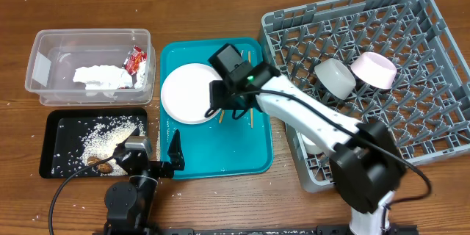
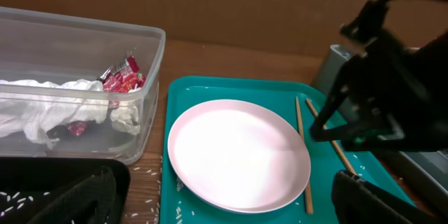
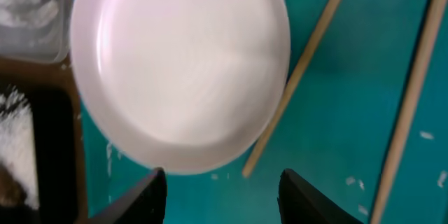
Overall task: Sort waste into correct bins and load items into the dishwasher
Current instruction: 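Grasp the large white plate on the teal tray with the right gripper, then lift the white plate and stand it upright in the dish rack, then grasp one wooden chopstick on the teal tray with the right gripper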
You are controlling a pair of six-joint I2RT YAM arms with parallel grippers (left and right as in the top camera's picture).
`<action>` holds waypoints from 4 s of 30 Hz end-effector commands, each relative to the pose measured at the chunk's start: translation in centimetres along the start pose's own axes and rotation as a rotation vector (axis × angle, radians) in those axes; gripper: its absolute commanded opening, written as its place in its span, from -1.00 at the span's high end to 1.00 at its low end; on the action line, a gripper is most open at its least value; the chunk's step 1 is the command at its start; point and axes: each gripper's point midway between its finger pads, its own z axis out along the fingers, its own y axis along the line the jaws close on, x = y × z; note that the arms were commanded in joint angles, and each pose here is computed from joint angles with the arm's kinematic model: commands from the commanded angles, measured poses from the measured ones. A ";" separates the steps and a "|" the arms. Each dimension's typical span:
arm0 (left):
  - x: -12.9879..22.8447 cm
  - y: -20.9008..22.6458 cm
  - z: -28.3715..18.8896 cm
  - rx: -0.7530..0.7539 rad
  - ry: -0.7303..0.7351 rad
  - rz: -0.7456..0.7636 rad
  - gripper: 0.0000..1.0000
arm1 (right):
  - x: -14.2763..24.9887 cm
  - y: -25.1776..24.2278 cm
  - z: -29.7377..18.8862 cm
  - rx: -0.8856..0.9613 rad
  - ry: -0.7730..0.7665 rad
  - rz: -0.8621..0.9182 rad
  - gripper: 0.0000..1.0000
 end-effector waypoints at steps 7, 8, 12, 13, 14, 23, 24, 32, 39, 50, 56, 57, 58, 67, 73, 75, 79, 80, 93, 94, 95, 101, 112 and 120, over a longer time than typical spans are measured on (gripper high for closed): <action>-0.1 0.0 0.0 0.006 -0.008 0.015 -1.00 | -2.6 -2.5 5.4 0.070 -0.087 0.025 0.12; -0.1 0.0 0.0 0.006 -0.008 0.015 -1.00 | -2.7 -2.6 5.5 0.070 -0.087 0.025 0.20; -0.1 0.0 0.0 0.006 -0.008 0.015 -1.00 | -2.6 -2.6 5.8 0.072 -0.083 0.026 0.36; -0.1 0.0 0.0 0.006 -0.008 0.015 -1.00 | -2.5 -2.7 5.9 0.071 -0.080 0.030 0.42; -0.1 0.0 0.0 0.006 -0.008 0.015 -1.00 | -2.4 -2.7 6.1 0.073 -0.077 0.035 0.48; -0.1 0.0 0.0 0.006 -0.008 0.015 -1.00 | -1.6 -3.2 7.4 0.091 -0.052 0.091 0.57; -0.1 0.0 0.0 0.006 -0.008 0.015 -1.00 | -1.6 -3.2 7.4 0.089 -0.054 0.091 0.57; -0.1 0.0 0.0 0.006 -0.008 0.015 -1.00 | -1.8 -3.4 6.8 0.104 -0.045 0.088 0.92; -0.1 0.0 0.0 0.006 -0.008 0.015 -1.00 | -5.5 -4.6 -1.2 0.239 -0.213 0.088 0.92; -0.1 0.0 0.0 0.006 -0.008 0.015 -1.00 | -10.6 -10.3 -24.0 0.769 -0.754 -0.097 0.92; -0.1 0.0 0.0 0.006 -0.008 0.015 -1.00 | -12.1 -16.6 -29.8 1.187 -0.811 -0.071 0.92; -0.1 0.0 0.0 0.006 -0.008 0.015 -1.00 | -12.4 -17.5 -29.6 1.187 -0.797 -0.055 0.92; -0.1 0.0 0.0 0.006 -0.008 0.015 -1.00 | -12.9 -18.8 -29.0 1.172 -0.763 -0.048 0.92; -0.1 0.0 0.0 0.006 -0.008 0.015 -1.00 | -14.2 -24.9 -24.1 1.192 -0.571 -0.028 0.92; -0.1 0.0 0.0 0.006 -0.008 0.015 -1.00 | -14.1 -23.9 -21.0 1.193 -0.528 -0.086 0.92; -0.1 0.0 0.0 0.006 -0.008 0.015 -1.00 | -14.2 -23.7 -20.5 1.194 -0.524 -0.095 0.92; -0.1 0.0 0.0 0.006 -0.008 0.015 -1.00 | -14.2 -23.7 -20.1 1.194 -0.520 -0.099 0.92; -0.1 0.0 0.0 0.006 -0.008 0.015 -1.00 | -14.3 -23.7 -20.0 1.193 -0.520 -0.099 0.92; -0.1 0.0 0.0 0.006 -0.008 0.015 -1.00 | -14.1 -19.1 -19.8 1.120 -0.582 -0.162 0.29; -0.1 0.0 0.0 0.006 -0.008 0.015 -1.00 | -13.9 -17.9 -19.9 1.090 -0.593 -0.179 0.29; -0.1 0.0 0.0 0.006 -0.008 0.015 -1.00 | -13.6 -16.7 -19.7 1.048 -0.595 -0.199 0.27; -0.1 0.0 0.0 0.006 -0.008 0.015 -1.00 | -7.9 -5.1 -13.0 0.419 -0.407 -0.303 0.15; -0.1 0.0 0.0 0.006 -0.008 0.015 -1.00 | -4.1 -1.5 -1.4 0.081 -0.160 0.011 0.17; -0.1 0.0 0.0 0.006 -0.008 0.015 -1.00 | -3.2 -3.6 5.3 0.129 -0.094 0.084 0.20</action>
